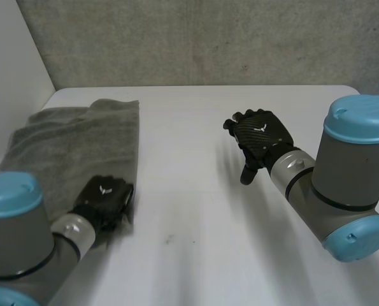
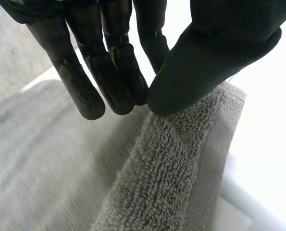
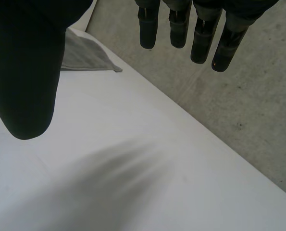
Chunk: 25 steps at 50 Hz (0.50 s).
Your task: Fold the towel.
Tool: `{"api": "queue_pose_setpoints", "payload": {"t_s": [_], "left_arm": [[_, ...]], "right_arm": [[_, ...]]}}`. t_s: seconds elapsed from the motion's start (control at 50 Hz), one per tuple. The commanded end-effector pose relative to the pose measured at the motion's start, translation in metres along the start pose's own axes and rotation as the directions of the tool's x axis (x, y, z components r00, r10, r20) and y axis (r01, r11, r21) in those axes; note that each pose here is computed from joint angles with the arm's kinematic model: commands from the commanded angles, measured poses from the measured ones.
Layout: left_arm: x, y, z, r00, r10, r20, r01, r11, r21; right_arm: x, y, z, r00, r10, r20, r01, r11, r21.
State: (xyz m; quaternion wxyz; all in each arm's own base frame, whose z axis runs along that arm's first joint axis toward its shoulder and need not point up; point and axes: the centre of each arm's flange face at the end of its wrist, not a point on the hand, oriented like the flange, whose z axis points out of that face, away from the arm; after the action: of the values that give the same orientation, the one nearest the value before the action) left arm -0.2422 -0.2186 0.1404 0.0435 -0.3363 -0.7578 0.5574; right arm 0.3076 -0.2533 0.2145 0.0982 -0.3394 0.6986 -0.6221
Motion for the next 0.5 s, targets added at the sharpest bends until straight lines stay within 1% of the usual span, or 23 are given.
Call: {"api": "queue_pose_setpoints", "payload": {"t_s": [0.02, 0.04, 0.06, 0.1, 0.12, 0.16, 0.18, 0.2, 0.22, 0.26, 0.28, 0.32, 0.34, 0.36, 0.38, 0.42, 0.44, 0.48, 0.5], "left_arm": [[0.011, -0.043, 0.02, 0.999, -0.033, -0.031, 0.037, 0.989, 0.142], [0.016, -0.052, 0.024, 0.997, -0.055, -0.049, 0.063, 0.984, 0.166], [0.016, -0.052, 0.024, 0.997, -0.056, -0.049, 0.063, 0.984, 0.167], [0.027, -0.066, 0.032, 0.992, -0.096, -0.078, 0.11, 0.975, 0.194], [0.027, -0.066, 0.032, 0.992, -0.097, -0.078, 0.11, 0.975, 0.194], [0.048, -0.078, 0.039, 0.986, -0.114, -0.122, 0.138, 0.967, 0.215], [0.048, -0.078, 0.039, 0.986, -0.114, -0.122, 0.139, 0.967, 0.215], [0.059, -0.083, 0.043, 0.983, -0.119, -0.142, 0.149, 0.963, 0.224], [0.059, -0.083, 0.043, 0.983, -0.119, -0.143, 0.149, 0.963, 0.224], [0.078, -0.093, 0.051, 0.978, -0.115, -0.173, 0.156, 0.956, 0.247], [0.078, -0.093, 0.051, 0.978, -0.115, -0.173, 0.156, 0.956, 0.247], [0.095, -0.106, 0.062, 0.977, -0.109, -0.185, 0.16, 0.943, 0.291], [0.095, -0.106, 0.062, 0.977, -0.109, -0.185, 0.16, 0.943, 0.292], [0.106, -0.113, 0.067, 0.976, -0.104, -0.192, 0.162, 0.934, 0.319], [0.106, -0.113, 0.068, 0.976, -0.104, -0.192, 0.162, 0.934, 0.319], [0.128, -0.128, 0.076, 0.973, -0.094, -0.211, 0.17, 0.912, 0.374], [0.128, -0.129, 0.076, 0.973, -0.094, -0.211, 0.17, 0.911, 0.375], [0.149, -0.139, 0.084, 0.968, -0.085, -0.235, 0.181, 0.887, 0.425], [0.149, -0.139, 0.084, 0.968, -0.085, -0.235, 0.181, 0.887, 0.426]], "right_arm": [[0.024, -0.011, 0.001, 0.998, 0.011, -0.06, -0.01, 1.0, 0.027], [0.041, -0.012, 0.004, 0.995, 0.019, -0.102, -0.016, 0.999, 0.031], [0.041, -0.012, 0.004, 0.995, 0.019, -0.102, -0.016, 0.999, 0.031], [0.073, -0.012, 0.005, 0.984, 0.03, -0.177, -0.024, 0.999, 0.036], [0.073, -0.012, 0.005, 0.984, 0.03, -0.177, -0.024, 0.999, 0.036], [0.096, -0.021, 0.006, 0.971, 0.034, -0.237, -0.019, 0.998, 0.063], [0.097, -0.021, 0.006, 0.971, 0.034, -0.237, -0.019, 0.998, 0.063], [0.105, -0.024, 0.006, 0.966, 0.037, -0.257, -0.019, 0.997, 0.069], [0.105, -0.024, 0.006, 0.966, 0.037, -0.258, -0.019, 0.997, 0.069], [0.122, -0.028, 0.007, 0.954, 0.041, -0.297, -0.019, 0.997, 0.078], [0.122, -0.028, 0.007, 0.954, 0.041, -0.297, -0.019, 0.997, 0.078], [0.139, -0.028, 0.007, 0.941, 0.05, -0.335, -0.023, 0.996, 0.084], [0.139, -0.028, 0.007, 0.941, 0.05, -0.336, -0.023, 0.996, 0.084], [0.145, -0.028, 0.007, 0.936, 0.053, -0.349, -0.024, 0.996, 0.085], [0.145, -0.028, 0.007, 0.936, 0.053, -0.349, -0.025, 0.996, 0.085], [0.153, -0.028, 0.006, 0.928, 0.054, -0.367, -0.024, 0.996, 0.087], [0.153, -0.028, 0.006, 0.928, 0.054, -0.368, -0.024, 0.996, 0.087], [0.159, -0.029, 0.004, 0.922, 0.055, -0.382, -0.021, 0.996, 0.091], [0.159, -0.029, 0.004, 0.922, 0.055, -0.382, -0.021, 0.996, 0.091]]}}
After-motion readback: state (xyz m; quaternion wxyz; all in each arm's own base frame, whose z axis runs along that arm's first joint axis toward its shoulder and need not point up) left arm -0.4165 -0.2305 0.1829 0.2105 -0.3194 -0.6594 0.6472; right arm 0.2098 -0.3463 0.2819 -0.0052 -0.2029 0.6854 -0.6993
